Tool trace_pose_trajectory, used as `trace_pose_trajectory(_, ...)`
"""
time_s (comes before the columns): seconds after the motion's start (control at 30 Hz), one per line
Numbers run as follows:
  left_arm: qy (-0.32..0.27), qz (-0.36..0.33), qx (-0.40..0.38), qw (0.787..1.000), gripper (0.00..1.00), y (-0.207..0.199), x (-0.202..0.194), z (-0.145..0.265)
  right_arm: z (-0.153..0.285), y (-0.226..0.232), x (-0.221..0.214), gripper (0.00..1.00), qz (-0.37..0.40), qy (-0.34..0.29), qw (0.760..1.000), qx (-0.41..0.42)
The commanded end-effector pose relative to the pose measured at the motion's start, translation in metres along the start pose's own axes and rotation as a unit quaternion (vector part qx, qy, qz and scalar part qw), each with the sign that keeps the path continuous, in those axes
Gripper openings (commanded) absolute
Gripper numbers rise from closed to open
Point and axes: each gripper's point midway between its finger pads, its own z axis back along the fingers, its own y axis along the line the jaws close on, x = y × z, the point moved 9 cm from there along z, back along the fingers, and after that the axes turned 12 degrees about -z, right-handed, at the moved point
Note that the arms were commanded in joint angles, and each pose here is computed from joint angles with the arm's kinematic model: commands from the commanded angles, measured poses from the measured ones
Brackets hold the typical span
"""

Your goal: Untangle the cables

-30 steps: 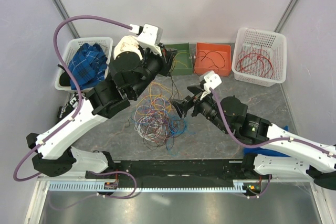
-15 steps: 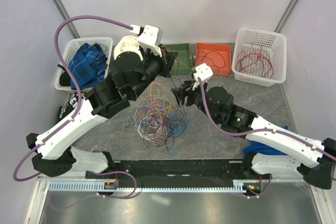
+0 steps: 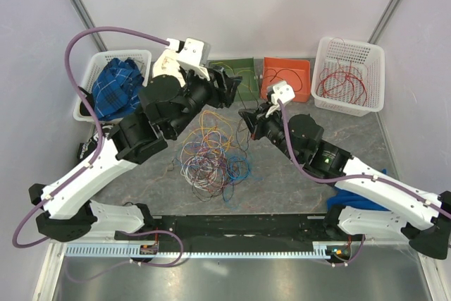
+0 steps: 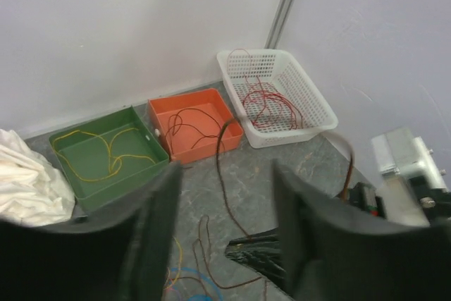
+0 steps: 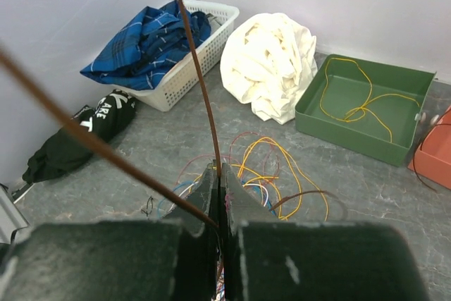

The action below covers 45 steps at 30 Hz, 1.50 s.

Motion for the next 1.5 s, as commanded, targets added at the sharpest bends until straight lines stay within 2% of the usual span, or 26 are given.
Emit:
trace_pose_trajectory(0.0, 0.001, 0.001, 0.025, 1.000, 0.98, 0.007, -0.008, 0.007, 0.009, 0.009, 0.028, 0.00, -0.019, -0.032, 0.999, 0.011)
trace_pose_trajectory(0.13, 0.021, 0.005, 0.040, 0.999, 1.00, 0.013, -0.031, 0.017, 0.006, 0.005, 0.035, 0.00, -0.009, -0.024, 0.999, -0.030)
trace_pose_trajectory(0.17, 0.038, 0.002, 0.041, 0.998, 1.00, 0.013, -0.047, 0.018, 0.002, 0.003, 0.040, 0.00, -0.009, -0.026, 0.999, -0.039)
trace_pose_trajectory(0.33, 0.054, 0.044, 0.044, 0.997, 1.00, 0.020, -0.077, 0.045, -0.014, -0.016, 0.054, 0.00, -0.029, -0.022, 0.995, -0.090)
trace_pose_trajectory(0.5, 0.085, 0.089, 0.026, 0.992, 1.00, 0.019, -0.118, 0.064, -0.051, -0.074, 0.093, 0.00, -0.075, -0.066, 0.977, -0.188)
trace_pose_trajectory(0.53, 0.092, 0.097, 0.027, 0.991, 1.00, 0.020, -0.127, 0.068, -0.066, -0.088, 0.090, 0.00, -0.074, -0.061, 0.973, -0.212)
trace_pose_trajectory(0.57, 0.097, 0.101, 0.025, 0.990, 0.99, 0.019, -0.132, 0.069, -0.070, -0.101, 0.108, 0.00, -0.075, -0.090, 0.964, -0.240)
trace_pose_trajectory(0.63, 0.113, 0.110, 0.016, 0.987, 1.00, 0.017, -0.146, 0.072, -0.094, -0.124, 0.106, 0.00, -0.070, -0.086, 0.957, -0.270)
trace_pose_trajectory(0.67, 0.116, 0.115, 0.012, 0.987, 1.00, 0.016, -0.149, 0.074, -0.099, -0.137, 0.120, 0.00, -0.072, -0.105, 0.951, -0.282)
trace_pose_trajectory(0.73, 0.134, 0.123, 0.008, 0.983, 1.00, 0.014, -0.164, 0.076, -0.121, -0.158, 0.114, 0.00, -0.069, -0.094, 0.948, -0.296)
trace_pose_trajectory(0.77, 0.136, 0.127, 0.006, 0.983, 1.00, 0.014, -0.167, 0.078, -0.125, -0.166, 0.126, 0.00, -0.069, -0.108, 0.946, -0.297)
trace_pose_trajectory(0.83, 0.148, 0.133, 0.008, 0.980, 1.00, 0.014, -0.180, 0.081, -0.143, -0.184, 0.120, 0.00, -0.061, -0.101, 0.943, -0.310)
trace_pose_trajectory(0.97, 0.156, 0.140, 0.015, 0.978, 1.00, 0.016, -0.194, 0.086, -0.166, -0.208, 0.134, 0.00, -0.052, -0.115, 0.939, -0.319)
trace_pose_trajectory(1.03, 0.160, 0.141, 0.021, 0.977, 1.00, 0.017, -0.200, 0.088, -0.180, -0.224, 0.126, 0.00, -0.048, -0.106, 0.937, -0.331)
trace_pose_trajectory(1.3, 0.166, 0.143, 0.053, 0.974, 1.00, 0.023, -0.221, 0.092, -0.206, -0.274, 0.129, 0.00, -0.048, -0.109, 0.929, -0.349)
trace_pose_trajectory(1.47, 0.181, 0.142, 0.058, 0.972, 1.00, 0.021, -0.235, 0.089, -0.214, -0.296, 0.099, 0.00, -0.052, -0.074, 0.926, -0.367)
